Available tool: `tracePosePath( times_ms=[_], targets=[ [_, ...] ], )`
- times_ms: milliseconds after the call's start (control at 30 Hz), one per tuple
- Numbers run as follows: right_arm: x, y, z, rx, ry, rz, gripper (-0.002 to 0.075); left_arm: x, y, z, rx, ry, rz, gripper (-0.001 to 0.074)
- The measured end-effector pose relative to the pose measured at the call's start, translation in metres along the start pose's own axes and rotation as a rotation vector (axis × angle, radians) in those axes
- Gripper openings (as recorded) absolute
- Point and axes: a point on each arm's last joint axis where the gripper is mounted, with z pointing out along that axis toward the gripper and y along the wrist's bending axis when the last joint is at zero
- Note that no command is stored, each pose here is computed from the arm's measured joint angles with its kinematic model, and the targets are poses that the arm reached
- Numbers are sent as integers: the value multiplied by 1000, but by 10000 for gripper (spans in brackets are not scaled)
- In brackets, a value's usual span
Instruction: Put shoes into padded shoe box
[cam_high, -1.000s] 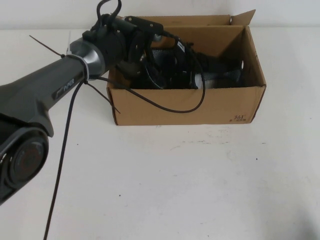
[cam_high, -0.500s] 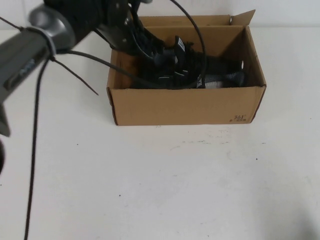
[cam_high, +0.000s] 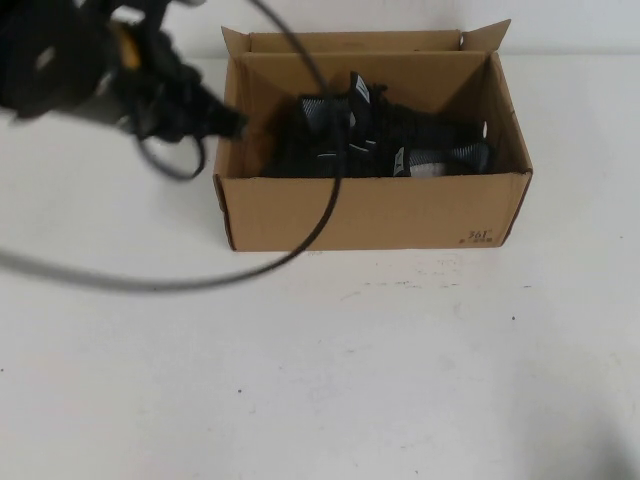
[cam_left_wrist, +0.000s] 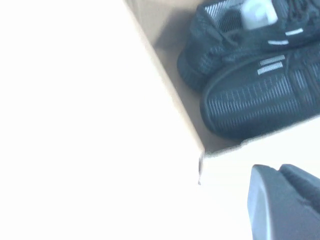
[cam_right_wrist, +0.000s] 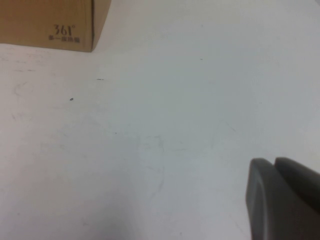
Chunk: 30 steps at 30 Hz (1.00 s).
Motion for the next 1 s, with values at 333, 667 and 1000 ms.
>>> tracePosePath(
  times_ms=[333,667,1000],
  targets=[
    [0,0,0,0,0,0,-8,90,6,-66,38,-200,-59,-1],
    [0,0,0,0,0,0,-8,146,8,-73,32,-127,-79,-1],
    [0,0,0,0,0,0,-8,152,6,-81,65,-294,-26,-3]
  ],
)
